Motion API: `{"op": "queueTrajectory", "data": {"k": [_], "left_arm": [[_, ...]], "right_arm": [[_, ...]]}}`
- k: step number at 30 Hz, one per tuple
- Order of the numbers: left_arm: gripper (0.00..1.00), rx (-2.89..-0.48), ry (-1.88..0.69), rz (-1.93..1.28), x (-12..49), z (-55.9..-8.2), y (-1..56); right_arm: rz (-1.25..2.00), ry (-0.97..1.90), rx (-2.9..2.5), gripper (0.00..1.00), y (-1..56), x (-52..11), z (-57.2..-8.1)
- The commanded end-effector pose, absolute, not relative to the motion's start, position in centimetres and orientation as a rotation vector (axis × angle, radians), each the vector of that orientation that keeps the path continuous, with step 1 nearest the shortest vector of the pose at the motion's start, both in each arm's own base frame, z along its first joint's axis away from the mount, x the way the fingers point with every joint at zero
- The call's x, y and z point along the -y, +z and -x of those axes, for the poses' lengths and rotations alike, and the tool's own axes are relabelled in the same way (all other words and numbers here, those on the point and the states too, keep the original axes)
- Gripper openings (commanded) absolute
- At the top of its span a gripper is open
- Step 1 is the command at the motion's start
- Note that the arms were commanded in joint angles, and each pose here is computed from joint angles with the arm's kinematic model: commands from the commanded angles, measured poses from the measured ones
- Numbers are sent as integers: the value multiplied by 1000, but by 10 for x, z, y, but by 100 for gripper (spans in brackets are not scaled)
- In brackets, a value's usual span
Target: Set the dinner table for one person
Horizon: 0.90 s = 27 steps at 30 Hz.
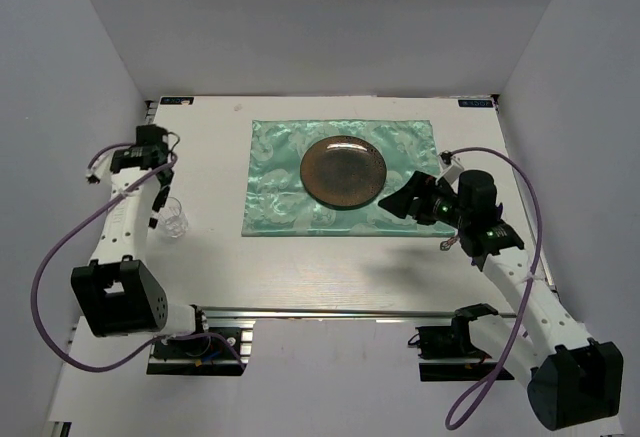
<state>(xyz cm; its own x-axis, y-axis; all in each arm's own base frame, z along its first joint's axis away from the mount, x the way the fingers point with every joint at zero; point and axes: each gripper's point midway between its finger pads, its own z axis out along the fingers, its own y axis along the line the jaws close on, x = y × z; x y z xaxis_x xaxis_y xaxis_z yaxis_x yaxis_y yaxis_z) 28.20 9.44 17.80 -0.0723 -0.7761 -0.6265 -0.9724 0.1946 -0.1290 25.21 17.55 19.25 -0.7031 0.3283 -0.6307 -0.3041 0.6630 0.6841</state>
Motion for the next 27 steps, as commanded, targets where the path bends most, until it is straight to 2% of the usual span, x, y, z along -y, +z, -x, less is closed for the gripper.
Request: {"op": "queueTrajectory", "data": {"k": [1, 9, 16, 18, 19, 22, 23, 24, 25, 26, 27], "left_arm": [[98, -1872, 441, 1683, -117, -266, 166], [98, -1869, 206, 1687, -131, -307, 129], [98, -1924, 217, 1772, -127, -295, 88], [94, -1952, 217, 1812, -121, -289, 71], [89, -1962, 216, 1819, -119, -287, 66], [66, -1978, 212, 1830, -116, -282, 53], [55, -1977, 213, 1830, -116, -282, 52], [29, -1976, 209, 1827, -116, -283, 53], [16, -1978, 217, 1824, -117, -283, 55], [4, -1989, 237, 1811, -119, -283, 56], [0, -2004, 246, 1784, -118, -288, 67]], "right_arm": [[89, 1085, -2006, 89, 222, -188, -259], [196, 1168, -1988, 89, 214, -210, -256], [214, 1166, -1982, 89, 213, -216, -255], [218, 1173, -1978, 89, 214, -218, -254], [213, 1171, -1982, 89, 214, -218, -255], [230, 1172, -1978, 89, 217, -221, -254], [238, 1166, -1978, 89, 217, -221, -254], [250, 1166, -1983, 89, 218, -223, -254], [258, 1146, -1985, 89, 218, -224, -256], [259, 1138, -2005, 89, 214, -225, -258], [272, 1135, -2003, 89, 219, -227, -259]]}}
